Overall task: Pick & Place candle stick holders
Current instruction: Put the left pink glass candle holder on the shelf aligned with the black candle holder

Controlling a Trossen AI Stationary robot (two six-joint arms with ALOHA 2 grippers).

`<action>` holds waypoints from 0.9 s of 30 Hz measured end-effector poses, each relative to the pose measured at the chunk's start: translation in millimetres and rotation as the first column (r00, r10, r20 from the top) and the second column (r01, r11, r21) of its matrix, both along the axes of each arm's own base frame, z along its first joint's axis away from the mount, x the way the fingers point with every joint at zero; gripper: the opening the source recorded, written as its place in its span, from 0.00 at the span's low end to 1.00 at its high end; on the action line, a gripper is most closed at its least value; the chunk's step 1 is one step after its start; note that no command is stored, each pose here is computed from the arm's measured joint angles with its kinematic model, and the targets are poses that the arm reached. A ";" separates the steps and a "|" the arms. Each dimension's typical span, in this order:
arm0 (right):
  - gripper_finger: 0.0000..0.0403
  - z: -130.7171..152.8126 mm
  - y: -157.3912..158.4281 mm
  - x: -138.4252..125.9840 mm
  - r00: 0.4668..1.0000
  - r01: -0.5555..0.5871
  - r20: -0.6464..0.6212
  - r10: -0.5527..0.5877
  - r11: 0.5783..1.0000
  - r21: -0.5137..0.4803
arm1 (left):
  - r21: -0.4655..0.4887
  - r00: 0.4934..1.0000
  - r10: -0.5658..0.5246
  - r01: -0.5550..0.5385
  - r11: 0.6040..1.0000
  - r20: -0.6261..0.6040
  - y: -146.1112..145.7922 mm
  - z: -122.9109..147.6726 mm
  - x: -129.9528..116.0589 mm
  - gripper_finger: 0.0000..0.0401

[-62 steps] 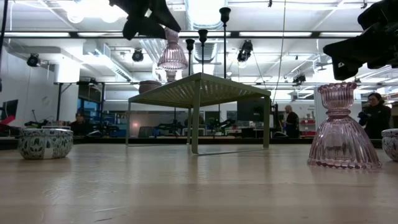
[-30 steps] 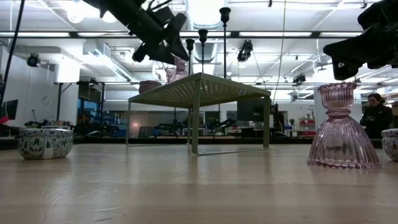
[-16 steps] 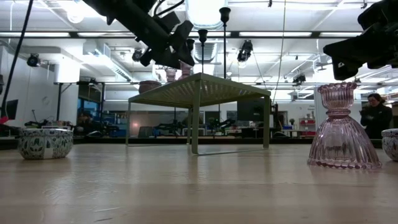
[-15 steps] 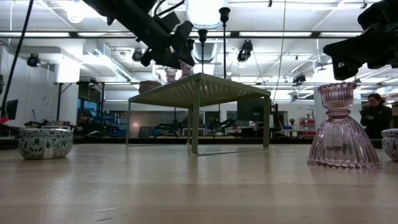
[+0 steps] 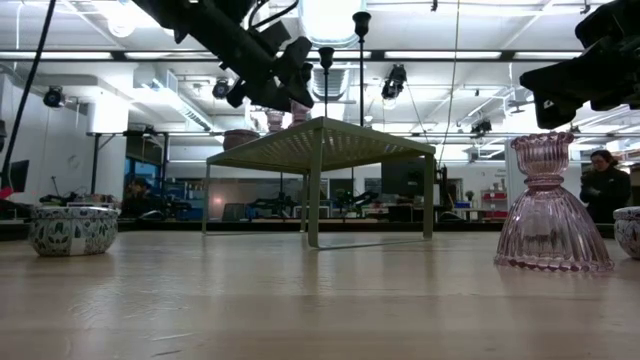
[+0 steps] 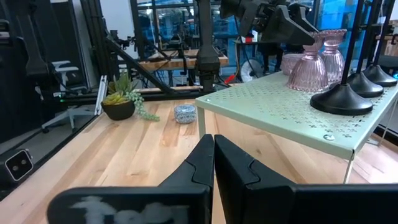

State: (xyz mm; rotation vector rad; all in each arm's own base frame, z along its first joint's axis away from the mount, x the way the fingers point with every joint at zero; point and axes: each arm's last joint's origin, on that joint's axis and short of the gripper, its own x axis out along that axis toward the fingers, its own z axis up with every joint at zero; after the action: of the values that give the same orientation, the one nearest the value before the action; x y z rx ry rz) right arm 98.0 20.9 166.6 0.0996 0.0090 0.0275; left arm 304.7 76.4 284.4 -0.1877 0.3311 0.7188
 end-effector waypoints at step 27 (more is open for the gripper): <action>0.02 0.0 0.0 0.0 1.000 0.000 0.000 0.000 1.000 -0.003 | -0.015 1.000 0.003 -0.003 1.000 0.002 3.1 -0.6 -0.9 0.49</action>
State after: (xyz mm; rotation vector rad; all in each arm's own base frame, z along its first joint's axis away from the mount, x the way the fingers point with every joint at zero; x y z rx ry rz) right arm 98.0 20.9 166.6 0.0969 0.0087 0.0276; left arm 303.8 79.5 283.8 -0.2031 0.3344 0.7189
